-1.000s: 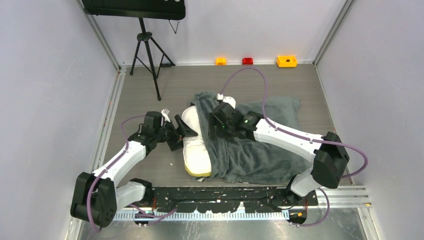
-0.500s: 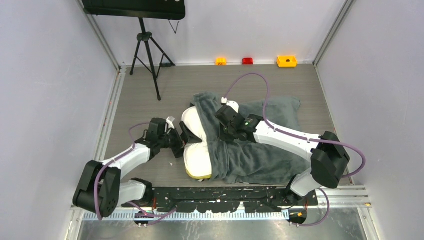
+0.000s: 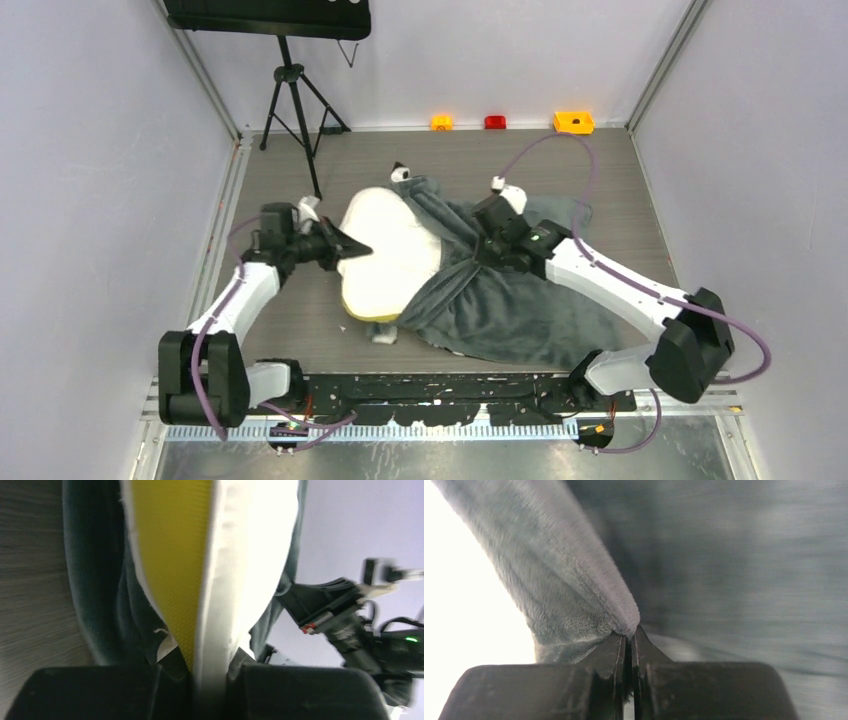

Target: Remove the pillowcase from the pillow

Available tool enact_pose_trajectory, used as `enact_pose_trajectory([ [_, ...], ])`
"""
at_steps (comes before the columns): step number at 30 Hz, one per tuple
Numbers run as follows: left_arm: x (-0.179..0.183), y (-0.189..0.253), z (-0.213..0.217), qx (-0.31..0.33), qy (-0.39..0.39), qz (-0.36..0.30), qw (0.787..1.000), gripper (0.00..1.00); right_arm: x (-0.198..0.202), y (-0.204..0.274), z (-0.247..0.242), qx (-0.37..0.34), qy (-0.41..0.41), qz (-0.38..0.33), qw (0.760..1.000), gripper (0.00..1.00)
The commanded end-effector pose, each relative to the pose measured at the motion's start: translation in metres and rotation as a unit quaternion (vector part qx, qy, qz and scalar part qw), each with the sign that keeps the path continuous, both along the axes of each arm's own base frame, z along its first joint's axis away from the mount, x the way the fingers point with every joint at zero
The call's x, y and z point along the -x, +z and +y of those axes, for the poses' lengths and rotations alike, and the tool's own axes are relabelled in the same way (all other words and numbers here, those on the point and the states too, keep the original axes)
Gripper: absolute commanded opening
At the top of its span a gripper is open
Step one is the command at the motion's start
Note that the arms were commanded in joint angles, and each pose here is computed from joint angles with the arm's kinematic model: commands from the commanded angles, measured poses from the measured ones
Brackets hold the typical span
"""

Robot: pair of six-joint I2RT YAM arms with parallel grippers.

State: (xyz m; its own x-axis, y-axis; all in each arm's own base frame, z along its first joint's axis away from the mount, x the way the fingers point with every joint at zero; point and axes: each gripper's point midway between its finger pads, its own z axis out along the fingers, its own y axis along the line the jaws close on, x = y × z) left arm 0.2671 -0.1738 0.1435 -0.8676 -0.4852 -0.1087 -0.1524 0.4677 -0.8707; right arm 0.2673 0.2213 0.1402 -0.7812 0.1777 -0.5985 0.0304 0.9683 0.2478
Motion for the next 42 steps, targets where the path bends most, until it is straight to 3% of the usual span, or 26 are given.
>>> enact_pose_trajectory([
  [1,-0.027,0.050,0.068,0.005,0.063,-0.059,0.996,0.00,-0.011,0.012,-0.083,0.022,-0.108,-0.009,0.994,0.00],
  [5,-0.035,0.063,0.109,0.030,0.115,-0.058,0.991,0.00,-0.022,0.017,-0.137,-0.011,-0.195,-0.007,0.981,0.00],
  [8,-0.040,0.066,0.114,0.054,0.128,-0.053,0.989,0.00,-0.027,0.021,-0.163,-0.026,-0.232,-0.006,0.972,0.00],
  [11,-0.041,0.070,0.113,0.071,0.140,-0.064,0.986,0.00,-0.029,0.030,-0.140,-0.070,-0.162,0.001,0.984,0.05],
  [12,-0.039,0.072,0.112,0.068,0.142,-0.069,0.985,0.00,-0.028,0.034,-0.124,-0.098,-0.121,0.008,0.988,0.13],
  [13,-0.037,0.073,0.112,0.064,0.142,-0.074,0.985,0.00,-0.026,0.039,-0.108,-0.125,-0.079,0.015,0.989,0.39],
  [15,-0.033,0.075,0.109,0.056,0.141,-0.079,0.985,0.00,-0.016,0.052,-0.074,-0.184,0.012,0.019,0.983,0.81],
  [16,-0.031,0.076,0.107,0.052,0.139,-0.081,0.986,0.00,-0.012,0.059,-0.065,-0.191,0.038,0.009,0.981,0.86],
  [20,-0.027,0.085,0.098,0.051,0.131,-0.087,0.986,0.00,0.012,0.080,-0.034,-0.144,0.122,-0.023,0.982,0.87],
  [29,-0.036,0.128,0.102,0.043,0.151,-0.116,0.981,0.00,0.096,0.062,0.018,-0.084,0.215,0.018,0.973,0.88],
  [34,-0.039,0.124,0.102,0.041,0.167,-0.115,0.978,0.00,0.123,0.034,0.028,-0.060,0.158,0.018,0.986,0.89],
  [42,-0.039,0.101,0.101,0.034,0.170,-0.098,0.980,0.00,0.111,0.001,0.011,-0.035,0.067,-0.011,0.997,0.90],
])
